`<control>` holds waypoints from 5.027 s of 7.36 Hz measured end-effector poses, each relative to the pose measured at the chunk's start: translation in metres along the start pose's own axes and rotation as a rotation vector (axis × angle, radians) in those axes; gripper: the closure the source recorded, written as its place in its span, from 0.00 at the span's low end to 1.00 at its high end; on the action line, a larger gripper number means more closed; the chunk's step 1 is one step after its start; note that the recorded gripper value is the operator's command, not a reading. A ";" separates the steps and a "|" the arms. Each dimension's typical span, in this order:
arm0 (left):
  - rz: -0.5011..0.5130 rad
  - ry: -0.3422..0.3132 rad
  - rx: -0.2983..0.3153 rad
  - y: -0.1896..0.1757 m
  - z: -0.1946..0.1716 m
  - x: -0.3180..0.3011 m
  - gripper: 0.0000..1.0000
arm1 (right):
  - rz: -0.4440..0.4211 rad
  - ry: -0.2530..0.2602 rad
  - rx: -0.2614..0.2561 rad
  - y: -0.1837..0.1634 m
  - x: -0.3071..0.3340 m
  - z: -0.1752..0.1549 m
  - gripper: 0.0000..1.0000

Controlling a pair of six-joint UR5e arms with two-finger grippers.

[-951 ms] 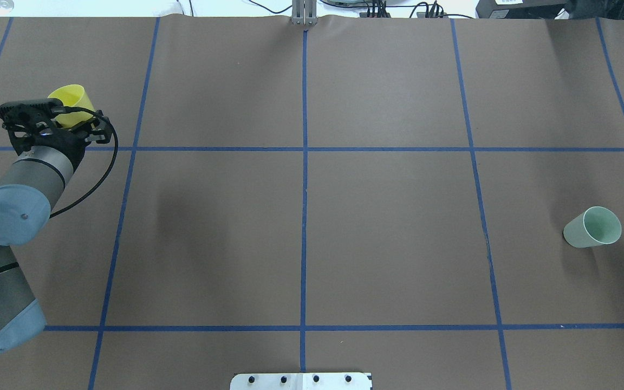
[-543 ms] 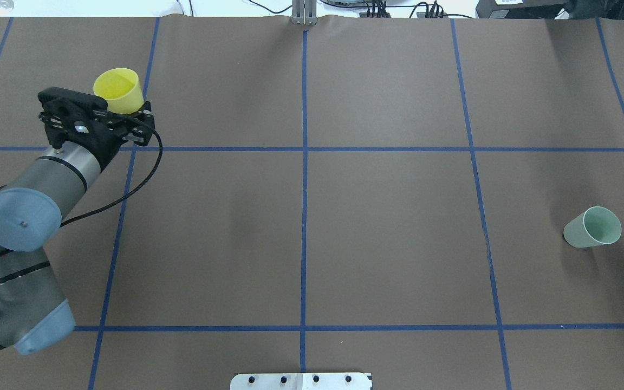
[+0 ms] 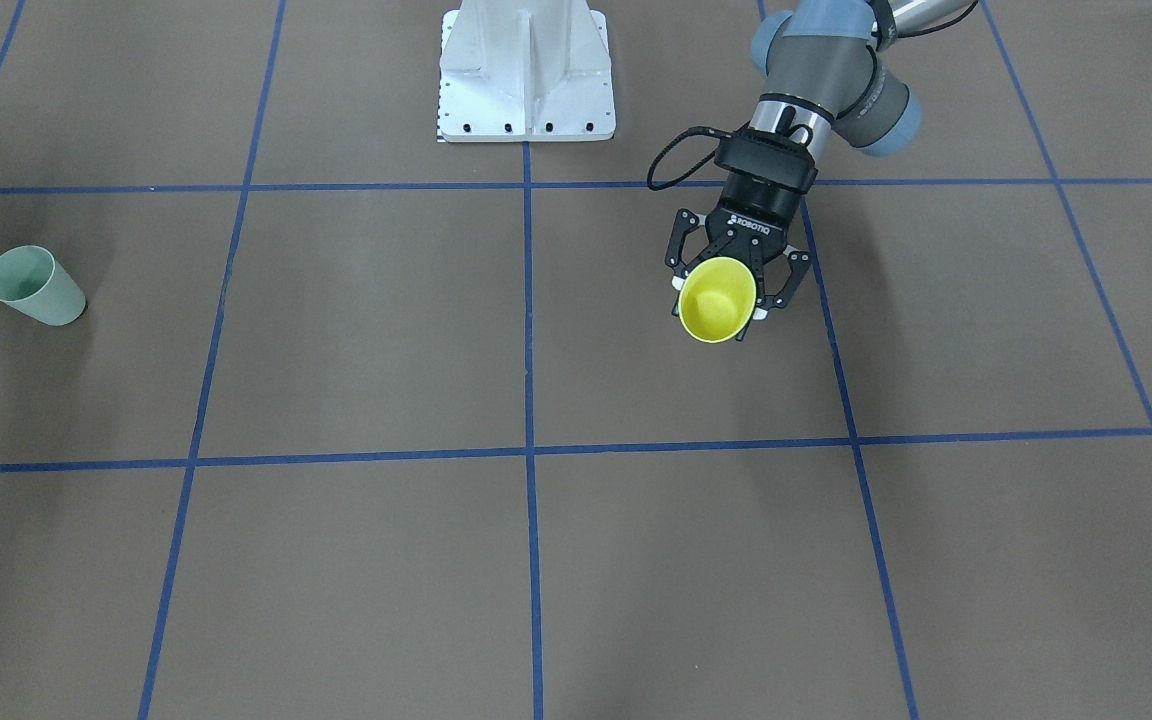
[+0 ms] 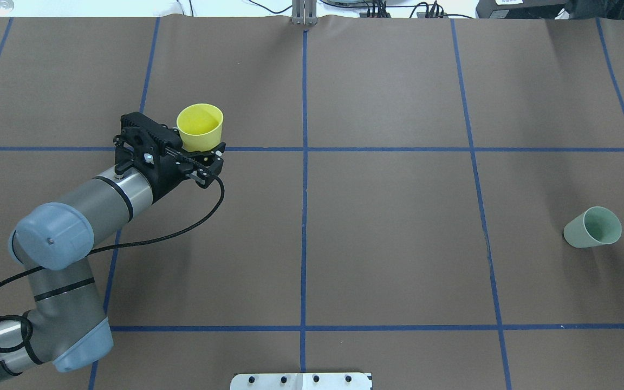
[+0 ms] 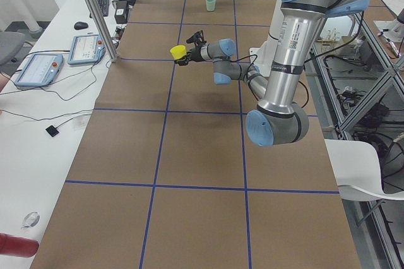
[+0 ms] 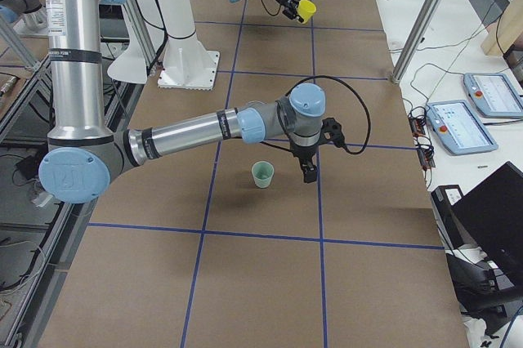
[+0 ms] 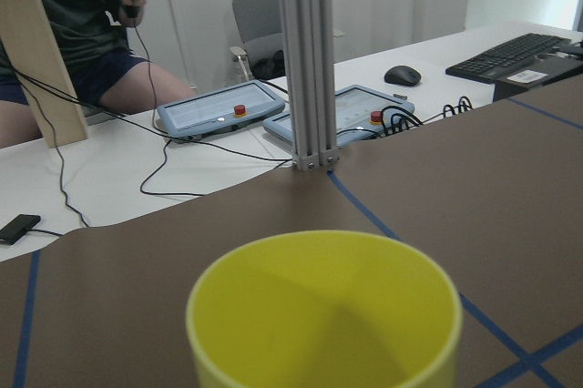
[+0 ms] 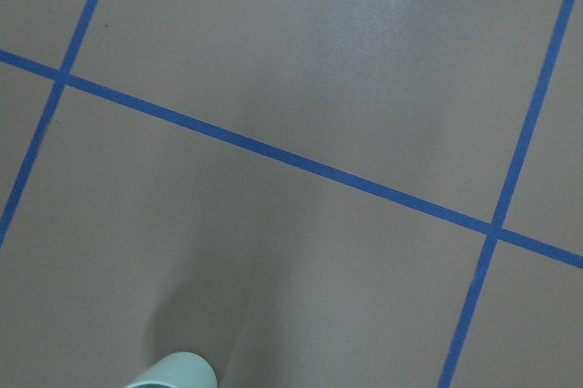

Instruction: Transfer and stack yellow cup on green cup

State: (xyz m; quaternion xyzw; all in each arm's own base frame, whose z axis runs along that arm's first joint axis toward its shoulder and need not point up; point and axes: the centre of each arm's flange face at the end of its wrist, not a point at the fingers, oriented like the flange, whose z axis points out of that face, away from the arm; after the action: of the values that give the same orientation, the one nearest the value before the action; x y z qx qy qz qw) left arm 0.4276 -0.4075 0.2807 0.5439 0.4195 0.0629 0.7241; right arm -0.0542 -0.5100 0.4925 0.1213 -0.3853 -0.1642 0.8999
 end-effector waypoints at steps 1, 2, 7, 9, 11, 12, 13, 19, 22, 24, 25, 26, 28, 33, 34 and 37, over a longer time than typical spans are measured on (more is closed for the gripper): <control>0.026 0.088 0.009 -0.012 -0.001 0.016 1.00 | -0.001 -0.021 0.008 -0.021 -0.026 0.003 0.00; 0.051 0.166 0.009 -0.021 -0.003 0.030 1.00 | 0.021 -0.051 0.008 -0.038 -0.052 0.007 0.00; 0.109 0.322 0.010 -0.022 0.005 0.065 1.00 | 0.053 -0.290 -0.034 -0.082 -0.187 0.009 0.00; 0.110 0.341 0.005 -0.019 0.006 0.076 1.00 | 0.110 -0.343 -0.068 -0.102 -0.262 0.013 0.00; 0.108 0.366 0.004 -0.017 0.004 0.092 1.00 | 0.150 -0.387 -0.097 -0.117 -0.325 0.010 0.01; 0.107 0.383 0.001 -0.014 0.001 0.101 1.00 | 0.164 -0.402 -0.111 -0.121 -0.346 0.010 0.01; 0.105 0.402 -0.004 -0.009 -0.003 0.112 1.00 | 0.177 -0.415 -0.124 -0.123 -0.363 0.009 0.01; 0.255 0.457 0.047 -0.014 -0.015 0.150 1.00 | 0.214 -0.467 -0.197 -0.121 -0.444 0.012 0.02; 0.263 0.464 0.050 -0.014 -0.015 0.155 1.00 | 0.204 -0.472 -0.229 -0.112 -0.466 0.024 0.06; 0.262 0.467 0.051 -0.015 -0.016 0.157 1.00 | 0.195 -0.461 -0.225 -0.109 -0.477 0.030 0.13; 0.261 0.469 0.052 -0.015 -0.016 0.158 1.00 | 0.192 -0.456 -0.219 -0.110 -0.481 0.032 0.24; 0.261 0.471 0.053 -0.015 -0.016 0.159 1.00 | 0.190 -0.452 -0.217 -0.110 -0.483 0.034 0.30; 0.260 0.473 0.053 -0.015 -0.016 0.160 1.00 | 0.180 -0.450 -0.218 -0.106 -0.490 0.039 0.35; 0.260 0.472 0.055 -0.016 -0.017 0.160 1.00 | 0.202 -0.475 -0.197 -0.102 -0.499 0.045 1.00; 0.260 0.472 0.054 -0.015 -0.017 0.160 0.46 | 0.213 -0.476 -0.200 -0.101 -0.499 0.044 1.00; 0.257 0.476 0.052 -0.015 -0.017 0.161 0.01 | 0.237 -0.481 -0.190 -0.106 -0.490 0.035 1.00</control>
State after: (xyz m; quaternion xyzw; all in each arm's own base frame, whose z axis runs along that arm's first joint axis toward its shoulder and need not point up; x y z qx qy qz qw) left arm 0.5138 -0.3131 0.1807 0.5809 0.5071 0.2694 0.5769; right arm -0.4192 -0.4198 0.1595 -0.0521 -0.5820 -0.1174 0.8030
